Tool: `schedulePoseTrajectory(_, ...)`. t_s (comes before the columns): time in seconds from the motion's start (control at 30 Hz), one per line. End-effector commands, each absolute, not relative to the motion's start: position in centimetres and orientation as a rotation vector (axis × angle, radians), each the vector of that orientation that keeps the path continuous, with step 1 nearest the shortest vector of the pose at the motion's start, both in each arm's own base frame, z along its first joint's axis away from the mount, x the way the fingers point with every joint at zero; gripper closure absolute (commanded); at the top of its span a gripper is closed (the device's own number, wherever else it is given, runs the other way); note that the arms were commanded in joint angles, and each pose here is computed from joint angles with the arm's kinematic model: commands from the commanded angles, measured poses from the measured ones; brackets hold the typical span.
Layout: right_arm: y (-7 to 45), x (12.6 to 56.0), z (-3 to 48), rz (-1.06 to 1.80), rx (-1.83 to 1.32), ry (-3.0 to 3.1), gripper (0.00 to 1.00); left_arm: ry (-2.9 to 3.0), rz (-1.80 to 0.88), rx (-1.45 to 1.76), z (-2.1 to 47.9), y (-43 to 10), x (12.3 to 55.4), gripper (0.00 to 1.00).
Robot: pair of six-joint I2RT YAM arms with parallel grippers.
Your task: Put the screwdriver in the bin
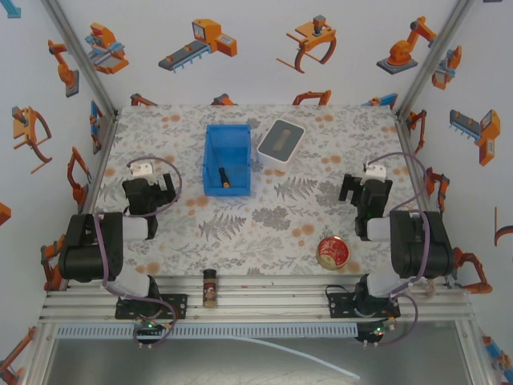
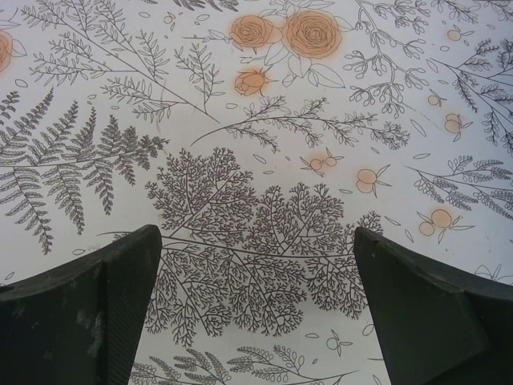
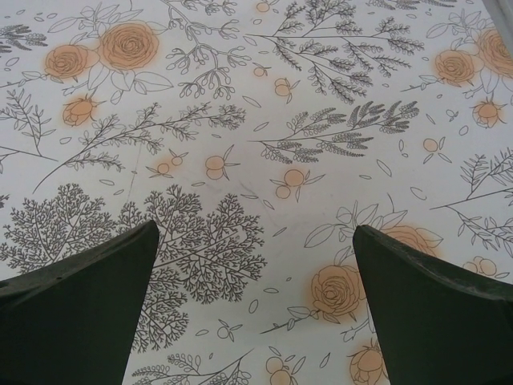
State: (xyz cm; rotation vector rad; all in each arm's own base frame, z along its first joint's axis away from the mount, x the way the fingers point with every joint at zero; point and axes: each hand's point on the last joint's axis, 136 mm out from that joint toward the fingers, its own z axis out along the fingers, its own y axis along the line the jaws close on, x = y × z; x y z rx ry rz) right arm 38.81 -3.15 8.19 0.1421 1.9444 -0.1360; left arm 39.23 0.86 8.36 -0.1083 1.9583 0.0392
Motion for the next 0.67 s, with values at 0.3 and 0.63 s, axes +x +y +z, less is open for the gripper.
schedulePoseTrajectory(0.3,-3.09,39.25,8.96,-0.118,0.145,1.924,0.01,1.947,0.056,-0.096,8.87,0.84,39.69,0.03)
schedulePoseTrajectory(0.63,-2.98,39.23,8.9,-0.116,0.137,1.926,0.01,1.946,0.056,-0.095,8.93,0.83,39.71,0.03)
